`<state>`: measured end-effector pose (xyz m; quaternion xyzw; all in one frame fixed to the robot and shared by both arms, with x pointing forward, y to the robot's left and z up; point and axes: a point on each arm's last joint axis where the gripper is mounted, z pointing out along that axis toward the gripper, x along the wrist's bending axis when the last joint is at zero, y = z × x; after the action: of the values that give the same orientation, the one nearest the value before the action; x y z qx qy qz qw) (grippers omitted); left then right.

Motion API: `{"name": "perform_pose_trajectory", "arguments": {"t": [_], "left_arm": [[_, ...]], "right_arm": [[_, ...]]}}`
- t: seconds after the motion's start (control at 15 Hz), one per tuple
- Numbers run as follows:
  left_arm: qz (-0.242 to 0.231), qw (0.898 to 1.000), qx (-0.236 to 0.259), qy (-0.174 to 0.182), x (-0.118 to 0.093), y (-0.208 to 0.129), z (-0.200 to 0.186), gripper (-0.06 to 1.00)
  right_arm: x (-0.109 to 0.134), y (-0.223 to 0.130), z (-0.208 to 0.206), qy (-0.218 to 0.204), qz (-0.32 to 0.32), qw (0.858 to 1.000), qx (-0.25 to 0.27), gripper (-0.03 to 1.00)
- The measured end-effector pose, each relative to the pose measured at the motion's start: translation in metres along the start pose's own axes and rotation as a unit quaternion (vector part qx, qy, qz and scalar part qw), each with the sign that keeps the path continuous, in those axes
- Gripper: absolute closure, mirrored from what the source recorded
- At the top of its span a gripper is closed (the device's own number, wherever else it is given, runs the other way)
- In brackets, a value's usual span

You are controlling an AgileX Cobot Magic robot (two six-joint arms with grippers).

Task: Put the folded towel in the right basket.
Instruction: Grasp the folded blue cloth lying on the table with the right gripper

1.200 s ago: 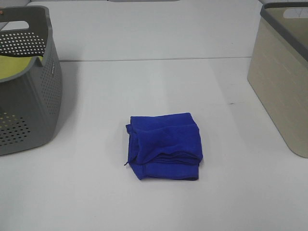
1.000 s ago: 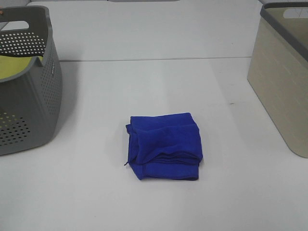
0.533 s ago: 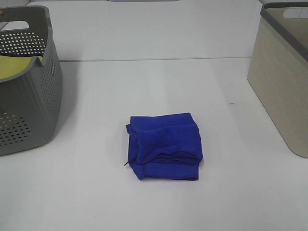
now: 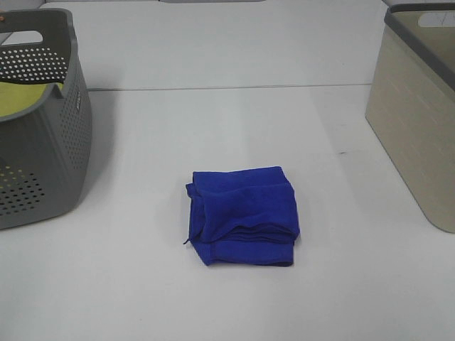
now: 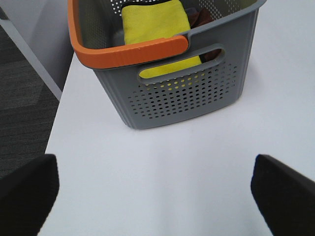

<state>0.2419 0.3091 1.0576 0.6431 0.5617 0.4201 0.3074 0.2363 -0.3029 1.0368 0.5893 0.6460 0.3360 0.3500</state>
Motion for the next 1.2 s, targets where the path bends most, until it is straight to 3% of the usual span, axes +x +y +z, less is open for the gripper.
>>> {"name": "perform_pose_trajectory", "arguments": {"t": [1.2], "left_arm": [[0.000,1.000,0.000,0.000,0.0000,0.0000,0.0000,-0.04]], "right_arm": [[0.0000,0.0000,0.0000,0.000,0.000,1.000,0.000,0.19]]}}
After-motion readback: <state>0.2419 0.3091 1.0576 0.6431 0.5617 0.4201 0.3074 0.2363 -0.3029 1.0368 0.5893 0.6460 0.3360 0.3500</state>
